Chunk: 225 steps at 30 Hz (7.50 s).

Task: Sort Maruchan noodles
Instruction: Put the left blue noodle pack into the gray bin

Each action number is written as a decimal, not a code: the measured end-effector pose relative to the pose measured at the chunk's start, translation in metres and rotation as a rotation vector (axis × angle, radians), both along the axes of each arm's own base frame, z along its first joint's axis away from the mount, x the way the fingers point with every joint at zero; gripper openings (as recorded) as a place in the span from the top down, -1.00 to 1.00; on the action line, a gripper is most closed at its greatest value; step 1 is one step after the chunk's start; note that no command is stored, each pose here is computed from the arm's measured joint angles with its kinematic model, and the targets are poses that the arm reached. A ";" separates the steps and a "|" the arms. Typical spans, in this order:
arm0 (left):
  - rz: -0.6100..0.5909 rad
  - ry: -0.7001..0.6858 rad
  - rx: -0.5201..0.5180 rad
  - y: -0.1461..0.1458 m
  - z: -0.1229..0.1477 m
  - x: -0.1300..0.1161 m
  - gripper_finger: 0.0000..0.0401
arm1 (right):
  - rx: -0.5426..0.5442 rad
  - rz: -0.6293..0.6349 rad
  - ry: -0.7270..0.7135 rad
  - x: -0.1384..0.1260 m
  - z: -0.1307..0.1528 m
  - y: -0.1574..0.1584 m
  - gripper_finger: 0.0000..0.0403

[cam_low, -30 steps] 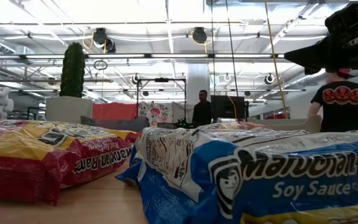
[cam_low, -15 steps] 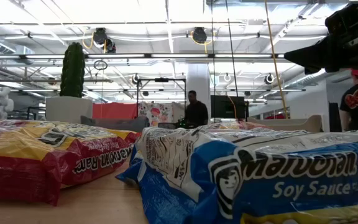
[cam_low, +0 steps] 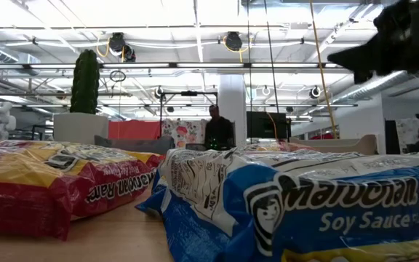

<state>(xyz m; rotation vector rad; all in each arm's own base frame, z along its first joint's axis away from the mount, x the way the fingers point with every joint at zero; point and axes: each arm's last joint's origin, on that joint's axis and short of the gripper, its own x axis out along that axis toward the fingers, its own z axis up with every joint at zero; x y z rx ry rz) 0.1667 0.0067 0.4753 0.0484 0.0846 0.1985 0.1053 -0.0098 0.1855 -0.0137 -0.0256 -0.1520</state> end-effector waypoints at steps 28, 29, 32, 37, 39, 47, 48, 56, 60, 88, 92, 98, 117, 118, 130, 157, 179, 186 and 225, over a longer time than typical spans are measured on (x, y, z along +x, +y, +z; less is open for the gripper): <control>0.001 0.078 0.041 0.001 -0.009 0.011 0.98 | 0.021 -0.125 0.076 0.074 0.182 -0.009 1.00; 0.002 0.080 0.035 0.001 -0.009 0.013 0.98 | 0.039 -0.124 0.097 0.076 0.187 -0.009 1.00; 0.002 0.093 0.030 0.001 -0.011 0.014 0.98 | 0.071 -0.102 0.175 0.082 0.205 -0.009 1.00; 0.002 0.139 0.030 0.001 -0.016 0.018 0.98 | 0.074 -0.105 0.279 0.094 0.231 -0.009 1.00; 0.001 0.153 0.030 0.001 -0.017 0.019 0.98 | 0.088 -0.109 0.304 0.099 0.237 -0.010 1.00; 0.006 0.143 0.005 0.001 -0.017 0.021 0.98 | 0.299 -0.100 0.358 0.124 0.237 -0.012 1.00; 0.010 0.142 0.004 0.001 -0.017 0.021 0.98 | 0.344 -0.110 0.363 0.127 0.235 -0.012 1.00; 0.057 0.144 0.012 0.003 -0.017 0.020 0.98 | 0.554 -0.015 0.563 0.135 0.212 -0.007 1.00; 0.095 0.155 0.019 0.004 -0.019 0.024 0.98 | 0.579 -0.046 0.671 0.134 0.201 -0.007 1.00; 0.097 0.330 -0.077 -0.001 -0.054 0.075 0.98 | 0.605 -0.102 1.085 0.106 0.125 -0.004 1.00; 0.103 0.472 -0.226 -0.002 -0.072 0.075 0.98 | 0.645 -0.077 1.144 0.102 0.108 -0.002 1.00; 0.194 0.852 -0.471 -0.006 -0.109 0.066 0.98 | 0.665 -0.087 1.181 0.100 0.094 -0.001 1.00; 0.495 1.447 -1.004 -0.039 -0.244 0.029 0.63 | 0.505 0.025 1.185 0.091 0.098 -0.001 1.00; 0.506 1.444 -1.012 -0.040 -0.248 0.028 0.55 | 0.494 0.033 1.180 0.090 0.099 -0.001 1.00; 0.627 1.519 -0.989 -0.057 -0.295 0.003 -0.03 | 0.434 0.069 1.162 0.087 0.103 -0.001 1.00; 0.450 1.425 -0.825 -0.054 -0.341 -0.007 0.06 | 0.480 0.018 0.993 0.101 0.110 -0.003 1.00; 0.401 1.318 -0.715 -0.055 -0.306 0.019 0.98 | 0.385 -0.090 0.961 0.101 0.111 -0.021 1.00; 0.328 1.365 -0.498 -0.049 -0.268 0.028 0.99 | 0.692 -0.165 0.786 0.110 0.118 -0.021 1.00; 0.138 0.849 0.182 0.018 -0.127 0.089 1.00 | 0.792 -0.047 0.324 0.177 0.131 -0.004 0.30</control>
